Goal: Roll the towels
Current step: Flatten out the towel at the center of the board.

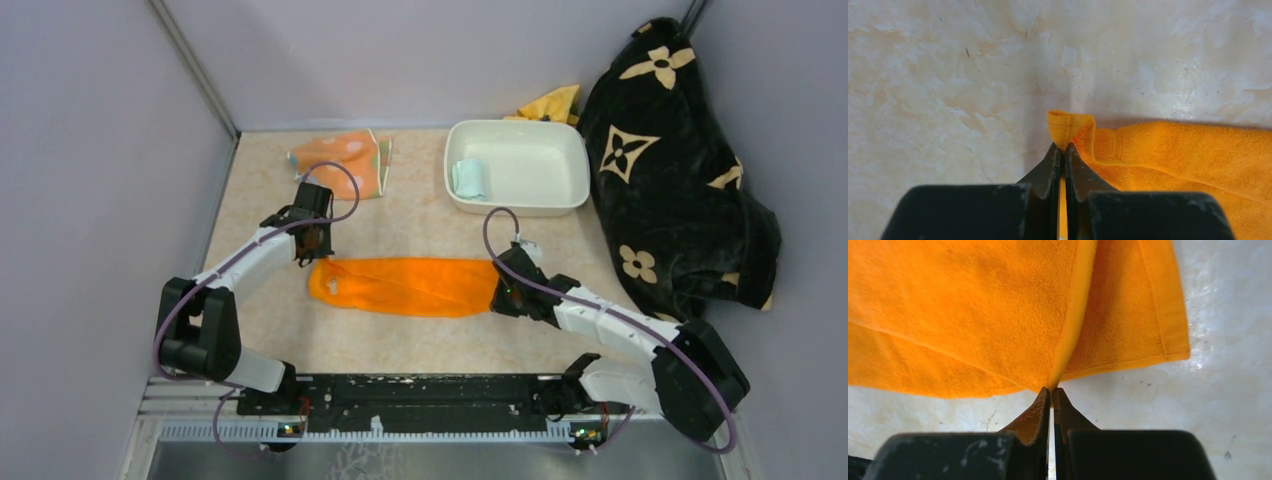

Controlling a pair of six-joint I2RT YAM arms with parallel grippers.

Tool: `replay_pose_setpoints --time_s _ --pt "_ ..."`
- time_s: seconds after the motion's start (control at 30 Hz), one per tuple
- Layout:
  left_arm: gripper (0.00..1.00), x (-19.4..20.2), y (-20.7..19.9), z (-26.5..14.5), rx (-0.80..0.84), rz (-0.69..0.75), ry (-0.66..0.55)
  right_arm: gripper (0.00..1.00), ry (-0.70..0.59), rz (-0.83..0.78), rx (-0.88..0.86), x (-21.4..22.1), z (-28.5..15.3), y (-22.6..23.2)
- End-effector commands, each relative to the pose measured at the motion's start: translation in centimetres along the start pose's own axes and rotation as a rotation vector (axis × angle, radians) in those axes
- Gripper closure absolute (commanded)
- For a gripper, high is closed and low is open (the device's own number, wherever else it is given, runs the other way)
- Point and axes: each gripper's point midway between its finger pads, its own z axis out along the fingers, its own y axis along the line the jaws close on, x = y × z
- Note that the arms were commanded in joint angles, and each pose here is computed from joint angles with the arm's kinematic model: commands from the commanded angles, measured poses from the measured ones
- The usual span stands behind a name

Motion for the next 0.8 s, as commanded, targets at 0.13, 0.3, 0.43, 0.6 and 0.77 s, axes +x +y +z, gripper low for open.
replay_pose_setpoints --time_s 0.13,0.3,0.43,0.6,0.77 --pt "0.83 -1.3 -0.4 0.1 0.055 -0.06 -0.015 1.0 -0.278 0.078 0.041 -9.9 -6.0 -0.9" --pt "0.58 -2.0 0.4 -0.6 0.093 -0.162 -0.027 1.0 -0.355 0.106 0.095 -13.1 -7.5 -3.2" --pt "0.5 -2.4 0.6 -0.8 0.128 -0.216 -0.039 1.0 -0.373 0.102 0.12 -14.0 -7.7 -4.0" --pt "0.47 -3.2 -1.0 0.1 0.206 -0.227 0.001 1.0 -0.382 0.062 0.088 -14.4 -7.4 -3.5" --pt "0.47 -5.1 -2.9 1.3 0.361 -0.256 0.047 1.0 -0.367 0.028 0.049 -14.2 -6.9 -2.8"
